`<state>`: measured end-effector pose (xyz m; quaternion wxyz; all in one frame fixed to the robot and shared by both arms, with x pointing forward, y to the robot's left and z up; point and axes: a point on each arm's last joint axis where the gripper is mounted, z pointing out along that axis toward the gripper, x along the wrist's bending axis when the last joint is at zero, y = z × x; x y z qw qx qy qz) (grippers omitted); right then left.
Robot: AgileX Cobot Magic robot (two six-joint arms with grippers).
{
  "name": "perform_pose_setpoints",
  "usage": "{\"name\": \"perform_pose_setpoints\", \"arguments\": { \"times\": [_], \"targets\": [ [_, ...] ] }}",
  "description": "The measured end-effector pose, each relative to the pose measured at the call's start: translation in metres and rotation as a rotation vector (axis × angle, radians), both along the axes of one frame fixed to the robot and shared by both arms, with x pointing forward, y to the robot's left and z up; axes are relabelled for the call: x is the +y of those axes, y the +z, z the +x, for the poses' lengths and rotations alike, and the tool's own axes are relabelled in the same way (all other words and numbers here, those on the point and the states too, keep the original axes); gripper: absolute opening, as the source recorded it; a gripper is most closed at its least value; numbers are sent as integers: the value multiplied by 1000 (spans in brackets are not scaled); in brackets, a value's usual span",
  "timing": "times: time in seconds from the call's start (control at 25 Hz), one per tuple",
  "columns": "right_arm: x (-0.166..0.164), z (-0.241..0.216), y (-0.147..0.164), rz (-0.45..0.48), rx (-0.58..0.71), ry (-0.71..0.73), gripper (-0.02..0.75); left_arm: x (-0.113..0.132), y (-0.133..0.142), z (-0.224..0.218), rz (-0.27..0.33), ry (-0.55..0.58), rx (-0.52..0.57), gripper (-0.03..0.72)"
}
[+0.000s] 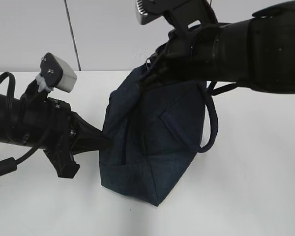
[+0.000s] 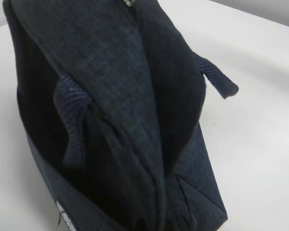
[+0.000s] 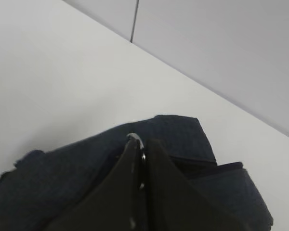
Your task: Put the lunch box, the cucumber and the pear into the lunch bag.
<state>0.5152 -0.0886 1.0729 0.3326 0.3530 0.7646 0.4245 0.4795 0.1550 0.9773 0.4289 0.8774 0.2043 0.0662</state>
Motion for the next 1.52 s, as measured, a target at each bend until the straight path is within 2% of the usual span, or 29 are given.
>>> {"name": "perform_pose_setpoints", "arguments": {
  "times": [0.24, 0.52, 0.84, 1.2, 1.52],
  "targets": [
    [-3, -12, 23, 85, -36, 38, 6, 0, 0, 1, -2, 12, -2, -13],
    [-2, -15, 23, 119, -21, 54, 6, 1, 0, 2, 6, 16, -8, -13],
    [-12, 2, 5, 34, -6, -15, 6, 1, 0, 2, 12, 17, -9, -13],
    [-33, 20, 3, 18, -10, -77, 6, 2, -1, 1, 23, 12, -4, -13],
    [-65, 44, -5, 9, 3, -154, 6, 2, -2, 0, 36, 3, -4, -13]
  ]
}}
